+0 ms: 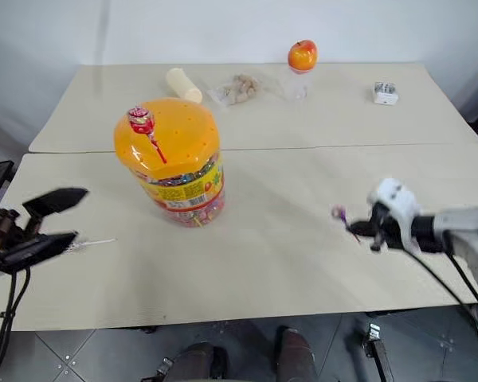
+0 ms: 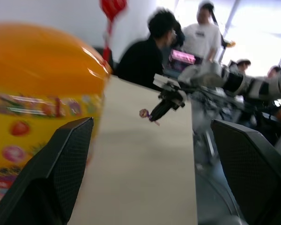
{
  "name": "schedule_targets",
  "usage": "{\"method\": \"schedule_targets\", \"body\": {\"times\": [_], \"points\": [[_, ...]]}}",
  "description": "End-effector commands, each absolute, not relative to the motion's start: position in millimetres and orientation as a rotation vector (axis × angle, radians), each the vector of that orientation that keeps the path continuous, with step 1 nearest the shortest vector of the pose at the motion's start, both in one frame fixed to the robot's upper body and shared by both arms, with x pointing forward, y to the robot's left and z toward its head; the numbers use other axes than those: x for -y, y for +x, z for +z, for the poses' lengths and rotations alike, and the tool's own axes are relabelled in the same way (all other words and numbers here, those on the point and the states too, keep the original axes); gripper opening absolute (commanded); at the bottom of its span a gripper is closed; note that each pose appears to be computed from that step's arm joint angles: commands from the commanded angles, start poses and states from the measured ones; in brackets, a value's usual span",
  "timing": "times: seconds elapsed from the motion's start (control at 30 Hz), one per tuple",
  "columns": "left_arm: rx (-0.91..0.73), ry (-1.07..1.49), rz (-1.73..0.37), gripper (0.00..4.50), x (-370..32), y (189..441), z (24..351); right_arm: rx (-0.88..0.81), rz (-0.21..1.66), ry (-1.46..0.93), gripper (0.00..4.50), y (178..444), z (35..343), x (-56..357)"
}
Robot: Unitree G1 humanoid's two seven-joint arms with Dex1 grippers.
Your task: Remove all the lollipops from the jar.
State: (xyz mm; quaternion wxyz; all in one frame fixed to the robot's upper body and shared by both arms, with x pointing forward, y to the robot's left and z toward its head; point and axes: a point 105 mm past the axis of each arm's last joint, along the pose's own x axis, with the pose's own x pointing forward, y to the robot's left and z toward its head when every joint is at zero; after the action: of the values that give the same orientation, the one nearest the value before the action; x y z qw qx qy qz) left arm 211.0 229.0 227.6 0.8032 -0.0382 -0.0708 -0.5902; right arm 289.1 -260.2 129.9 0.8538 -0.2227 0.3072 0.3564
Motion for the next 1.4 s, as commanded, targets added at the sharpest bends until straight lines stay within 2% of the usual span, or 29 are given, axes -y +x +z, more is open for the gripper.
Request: {"method": "schedule_targets", "body": {"times": [0.03,0.13,0.27,0.43,0.53,0.63,0.73,0.93,1.23,1.33,1.4], "points": [[0.177,-0.006,-1.264,4.27,-229,213,230,-0.58,0.692,-0.48,0.02,299,134,271],[0.177,-0.003,-1.261,4.27,-229,213,229,-0.598,0.719,-0.48,0.71,296,130,276],[0.196,-0.017,-1.24,4.27,-231,214,231,-0.504,0.79,-0.487,2.0,298,142,268],[0.295,-0.115,-1.116,4.27,-246,216,243,0.116,1.123,-0.325,3.62,292,228,204],[0.35,-0.187,-1.008,4.27,-261,216,244,0.303,1.273,-0.227,3.62,283,265,153],[0.387,-0.22,-0.943,4.27,-270,217,246,0.373,1.405,-0.232,3.62,275,279,109],[0.439,-0.245,-0.886,4.27,-278,217,250,0.437,1.47,-0.229,3.62,279,295,64],[0.447,-0.246,-0.863,4.27,-274,212,239,0.414,1.505,-0.302,3.62,290,292,1],[0.549,-0.269,-0.814,4.27,-272,206,248,0.403,1.554,-0.299,3.62,284,290,-36],[0.554,-0.297,-0.806,4.27,-271,204,246,0.434,1.561,-0.267,3.03,281,298,-45],[0.543,-0.299,-0.808,4.27,-270,204,243,0.436,1.56,-0.267,2.36,281,299,-47]]}}
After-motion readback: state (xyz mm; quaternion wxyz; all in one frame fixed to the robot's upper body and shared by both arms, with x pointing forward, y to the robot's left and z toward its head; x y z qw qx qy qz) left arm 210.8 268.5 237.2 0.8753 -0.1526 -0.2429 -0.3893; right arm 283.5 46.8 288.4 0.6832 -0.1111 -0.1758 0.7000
